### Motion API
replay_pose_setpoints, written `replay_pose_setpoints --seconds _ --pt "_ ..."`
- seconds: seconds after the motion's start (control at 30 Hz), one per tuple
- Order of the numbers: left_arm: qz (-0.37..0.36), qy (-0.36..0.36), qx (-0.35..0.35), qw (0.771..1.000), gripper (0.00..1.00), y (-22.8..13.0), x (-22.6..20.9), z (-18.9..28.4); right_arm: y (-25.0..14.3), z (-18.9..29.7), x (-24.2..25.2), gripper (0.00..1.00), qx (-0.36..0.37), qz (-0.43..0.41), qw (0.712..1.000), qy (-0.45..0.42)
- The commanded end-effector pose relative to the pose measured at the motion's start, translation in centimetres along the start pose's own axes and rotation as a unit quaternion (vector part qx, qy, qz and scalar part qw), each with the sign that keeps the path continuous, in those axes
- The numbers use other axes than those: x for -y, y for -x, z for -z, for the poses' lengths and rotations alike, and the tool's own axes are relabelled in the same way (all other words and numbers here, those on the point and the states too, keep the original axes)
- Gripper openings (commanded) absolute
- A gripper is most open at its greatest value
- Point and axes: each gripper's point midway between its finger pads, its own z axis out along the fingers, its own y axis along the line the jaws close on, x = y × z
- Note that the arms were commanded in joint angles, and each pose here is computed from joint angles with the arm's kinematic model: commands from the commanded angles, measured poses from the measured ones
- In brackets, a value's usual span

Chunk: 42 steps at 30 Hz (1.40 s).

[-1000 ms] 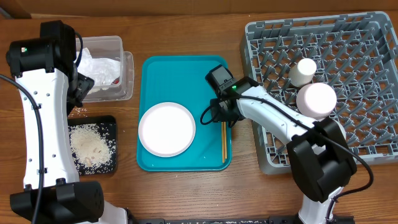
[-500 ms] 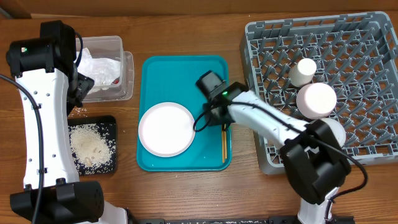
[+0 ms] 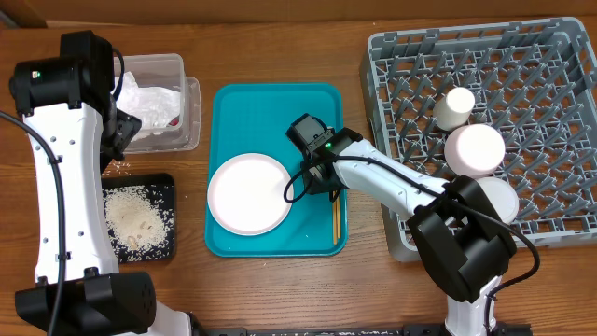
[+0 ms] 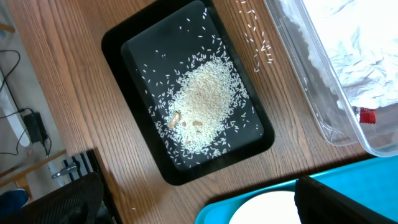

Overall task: Sort waste into correct bins and load items into the dishwasher
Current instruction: 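Move the right gripper left to the chopsticks on the teal tray, then grasp one wooden chopstick and carry it right to the rack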

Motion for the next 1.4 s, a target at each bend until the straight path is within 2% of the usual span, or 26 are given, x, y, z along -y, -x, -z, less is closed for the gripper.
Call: replay_pose_setpoints --seconds 0.0,0.67,0.77,0.87,1.0,1.07,1.37 --pt "0.012 -0.009 0.008 1.0 1.0 0.2 0.0 0.7 0.8 -0.1 0.1 0.42 0.009 -0.006 1.0 -0.007" --pt "0.011 -0.009 0.008 1.0 1.0 0.2 0.0 0.7 0.8 -1.7 0.1 0.42 0.007 -0.004 1.0 -0.013" --pt "0.011 -0.009 0.008 1.0 1.0 0.2 0.0 0.7 1.0 -1.5 0.1 0.35 0.009 -0.004 1.0 -0.016" --pt "0.011 -0.009 0.008 1.0 1.0 0.2 0.0 0.7 1.3 -0.9 0.0 0.24 0.008 -0.004 1.0 -0.017" --pt "0.012 -0.009 0.008 1.0 1.0 0.2 0.0 0.7 2.0 -0.2 -0.1 0.22 0.015 -0.005 1.0 -0.017" --pt "0.011 -0.009 0.008 1.0 1.0 0.2 0.0 0.7 2.3 0.0 -0.1 0.24 0.02 -0.006 1.0 -0.021" --pt "0.011 -0.009 0.008 1.0 1.0 0.2 0.0 0.7 2.8 0.2 1.0 0.53 0.034 -0.024 0.998 -0.05"
